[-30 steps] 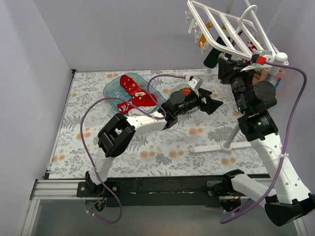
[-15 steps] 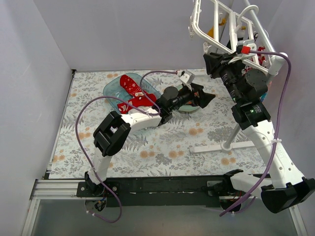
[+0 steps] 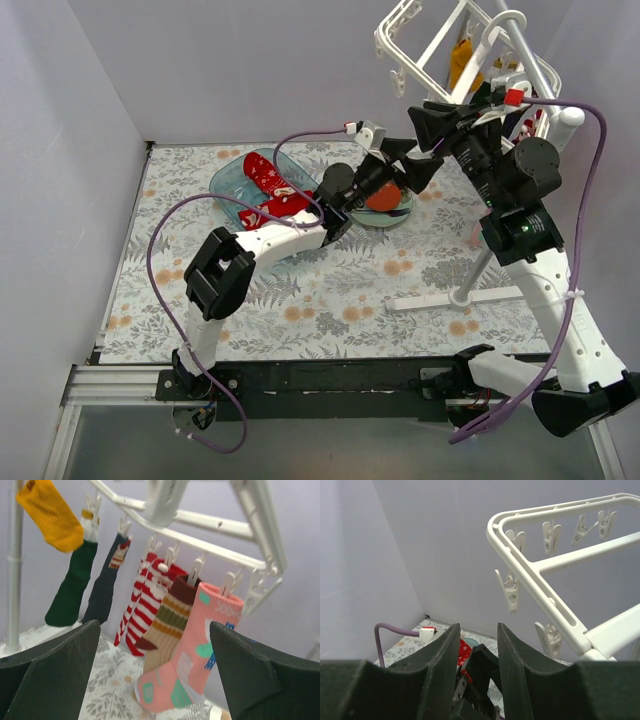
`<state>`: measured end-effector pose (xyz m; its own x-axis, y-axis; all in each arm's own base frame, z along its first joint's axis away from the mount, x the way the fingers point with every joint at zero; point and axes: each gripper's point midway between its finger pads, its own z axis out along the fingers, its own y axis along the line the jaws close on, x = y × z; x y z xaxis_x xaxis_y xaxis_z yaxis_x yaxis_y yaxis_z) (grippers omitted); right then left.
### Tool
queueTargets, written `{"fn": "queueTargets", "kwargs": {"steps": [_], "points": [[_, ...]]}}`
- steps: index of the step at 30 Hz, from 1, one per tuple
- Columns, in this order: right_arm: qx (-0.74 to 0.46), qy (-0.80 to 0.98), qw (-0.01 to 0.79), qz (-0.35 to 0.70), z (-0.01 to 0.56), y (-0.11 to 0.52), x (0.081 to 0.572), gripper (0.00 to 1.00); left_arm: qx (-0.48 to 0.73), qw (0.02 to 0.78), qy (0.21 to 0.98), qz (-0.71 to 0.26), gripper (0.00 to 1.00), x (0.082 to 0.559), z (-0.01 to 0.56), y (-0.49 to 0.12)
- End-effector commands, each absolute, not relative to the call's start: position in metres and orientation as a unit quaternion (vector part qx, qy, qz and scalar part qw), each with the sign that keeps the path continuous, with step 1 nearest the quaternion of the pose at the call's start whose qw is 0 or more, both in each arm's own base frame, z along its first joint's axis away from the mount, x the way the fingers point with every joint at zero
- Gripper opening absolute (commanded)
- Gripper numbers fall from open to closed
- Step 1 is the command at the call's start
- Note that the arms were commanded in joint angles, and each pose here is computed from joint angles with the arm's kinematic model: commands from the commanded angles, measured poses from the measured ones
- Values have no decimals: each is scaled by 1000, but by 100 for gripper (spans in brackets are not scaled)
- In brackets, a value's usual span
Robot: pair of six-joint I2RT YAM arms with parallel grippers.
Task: Remove the socks clipped to the hanger
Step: Remove the sock from the hanger.
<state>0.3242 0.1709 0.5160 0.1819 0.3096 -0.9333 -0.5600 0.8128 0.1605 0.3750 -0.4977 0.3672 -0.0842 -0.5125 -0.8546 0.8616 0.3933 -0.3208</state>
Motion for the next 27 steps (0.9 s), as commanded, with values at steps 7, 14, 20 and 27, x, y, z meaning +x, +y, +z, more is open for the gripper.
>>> {"fn": "queueTargets", "kwargs": {"steps": [7,14,20,27], "points": [[-87,549,787,269,547,142,282,45,92,716,443,-532,89,386,449,-475],[-71,545,797,248,551,128,274,45,66,742,418,-520,87,397,464,-471],[-68,555,797,229,545,122,274,45,57,756,401,-514,82,403,476,-472],[-63,567,795,204,538,115,277,45,51,767,377,-517,58,397,484,-463]]}}
